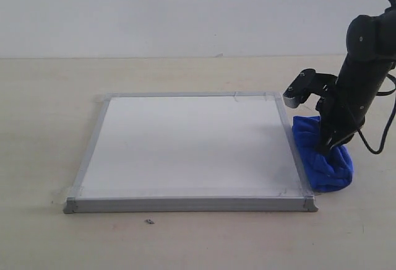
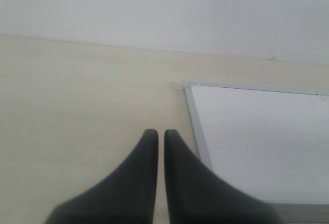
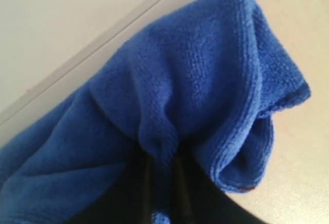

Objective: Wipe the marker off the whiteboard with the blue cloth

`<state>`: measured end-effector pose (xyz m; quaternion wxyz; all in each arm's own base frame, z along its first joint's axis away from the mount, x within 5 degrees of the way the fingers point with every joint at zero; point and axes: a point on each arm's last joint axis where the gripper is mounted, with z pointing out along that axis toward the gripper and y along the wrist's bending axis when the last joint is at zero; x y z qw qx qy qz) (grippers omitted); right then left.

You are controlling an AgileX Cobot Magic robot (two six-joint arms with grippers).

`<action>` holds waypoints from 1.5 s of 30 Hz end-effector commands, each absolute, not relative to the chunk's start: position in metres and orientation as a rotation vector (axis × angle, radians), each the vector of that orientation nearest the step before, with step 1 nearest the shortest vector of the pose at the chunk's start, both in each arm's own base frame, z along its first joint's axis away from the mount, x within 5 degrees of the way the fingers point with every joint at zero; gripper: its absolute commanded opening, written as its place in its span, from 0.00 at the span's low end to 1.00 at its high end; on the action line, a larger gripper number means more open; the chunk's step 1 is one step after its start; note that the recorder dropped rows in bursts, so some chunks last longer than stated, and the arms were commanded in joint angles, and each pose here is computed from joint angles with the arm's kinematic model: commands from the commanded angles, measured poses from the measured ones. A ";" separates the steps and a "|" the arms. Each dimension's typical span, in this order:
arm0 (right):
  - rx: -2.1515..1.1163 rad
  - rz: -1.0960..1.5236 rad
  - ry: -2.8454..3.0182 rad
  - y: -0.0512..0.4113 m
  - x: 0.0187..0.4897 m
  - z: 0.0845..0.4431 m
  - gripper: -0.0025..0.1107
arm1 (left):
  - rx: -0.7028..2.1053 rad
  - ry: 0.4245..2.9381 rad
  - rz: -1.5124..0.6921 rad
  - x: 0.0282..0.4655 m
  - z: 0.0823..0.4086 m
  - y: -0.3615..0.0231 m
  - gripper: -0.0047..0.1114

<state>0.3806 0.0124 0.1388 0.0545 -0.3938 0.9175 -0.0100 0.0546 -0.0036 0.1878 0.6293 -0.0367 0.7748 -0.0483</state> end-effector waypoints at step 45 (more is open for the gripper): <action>-0.780 0.059 2.932 0.018 0.364 0.180 0.02 | -0.087 1.772 -0.112 0.055 0.187 -0.004 0.08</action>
